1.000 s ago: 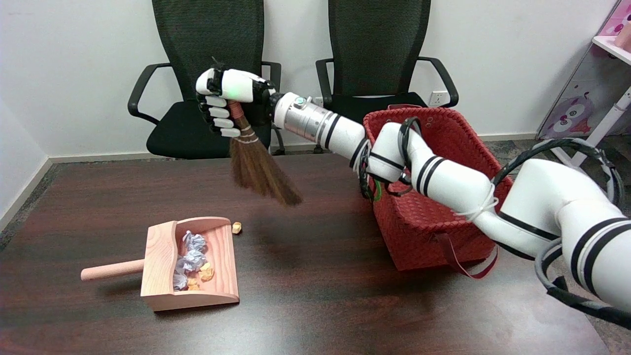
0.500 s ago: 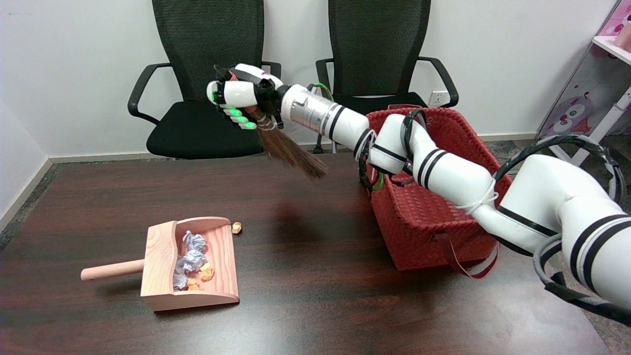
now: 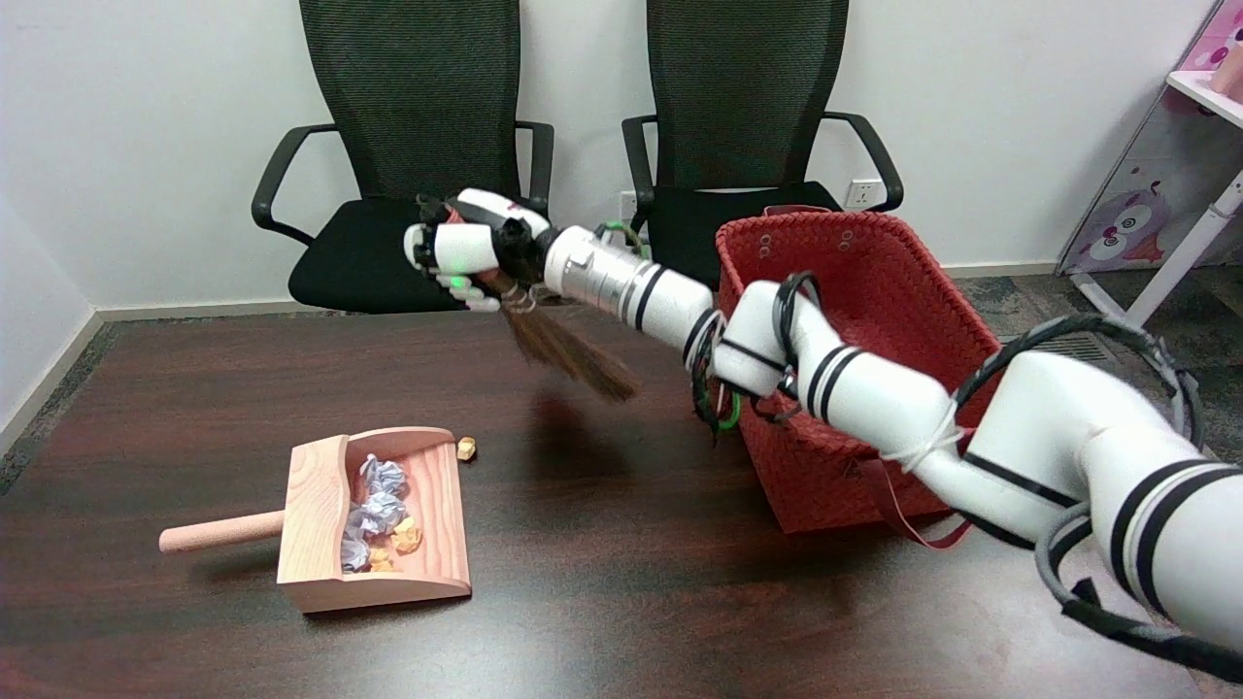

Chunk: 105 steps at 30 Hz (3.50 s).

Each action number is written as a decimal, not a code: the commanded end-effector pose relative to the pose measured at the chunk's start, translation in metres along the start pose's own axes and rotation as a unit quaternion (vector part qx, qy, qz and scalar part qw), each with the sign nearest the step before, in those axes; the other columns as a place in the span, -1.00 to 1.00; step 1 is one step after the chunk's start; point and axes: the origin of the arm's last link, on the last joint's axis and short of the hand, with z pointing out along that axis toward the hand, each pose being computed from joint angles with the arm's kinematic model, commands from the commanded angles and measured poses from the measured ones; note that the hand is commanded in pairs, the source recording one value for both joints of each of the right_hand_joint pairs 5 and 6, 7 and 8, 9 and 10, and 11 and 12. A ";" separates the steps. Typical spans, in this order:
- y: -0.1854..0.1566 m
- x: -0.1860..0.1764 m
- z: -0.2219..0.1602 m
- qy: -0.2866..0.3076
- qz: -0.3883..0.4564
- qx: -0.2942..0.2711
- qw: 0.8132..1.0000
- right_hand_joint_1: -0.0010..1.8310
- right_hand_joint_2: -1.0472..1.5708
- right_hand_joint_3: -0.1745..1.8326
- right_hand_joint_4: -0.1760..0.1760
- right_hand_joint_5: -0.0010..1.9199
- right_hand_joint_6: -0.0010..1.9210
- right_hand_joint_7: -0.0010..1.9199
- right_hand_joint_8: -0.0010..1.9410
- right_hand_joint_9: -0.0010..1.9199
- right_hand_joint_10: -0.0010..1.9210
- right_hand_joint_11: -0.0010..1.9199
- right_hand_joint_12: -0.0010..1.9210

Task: Sweep the paper ball into the dustpan.

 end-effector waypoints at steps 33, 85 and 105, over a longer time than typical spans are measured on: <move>-0.002 -0.114 -0.003 0.016 0.392 0.065 0.917 -0.15 0.60 1.00 -0.01 1.00 1.00 1.00 0.98 1.00 1.00 1.00 1.00; -0.047 0.061 -0.175 0.300 0.104 0.186 0.930 -0.30 1.00 0.89 0.08 1.00 1.00 1.00 0.98 1.00 1.00 1.00 1.00; -0.023 0.036 -0.186 0.326 0.122 0.172 0.922 -0.30 1.00 0.92 0.08 1.00 1.00 1.00 0.98 1.00 1.00 1.00 1.00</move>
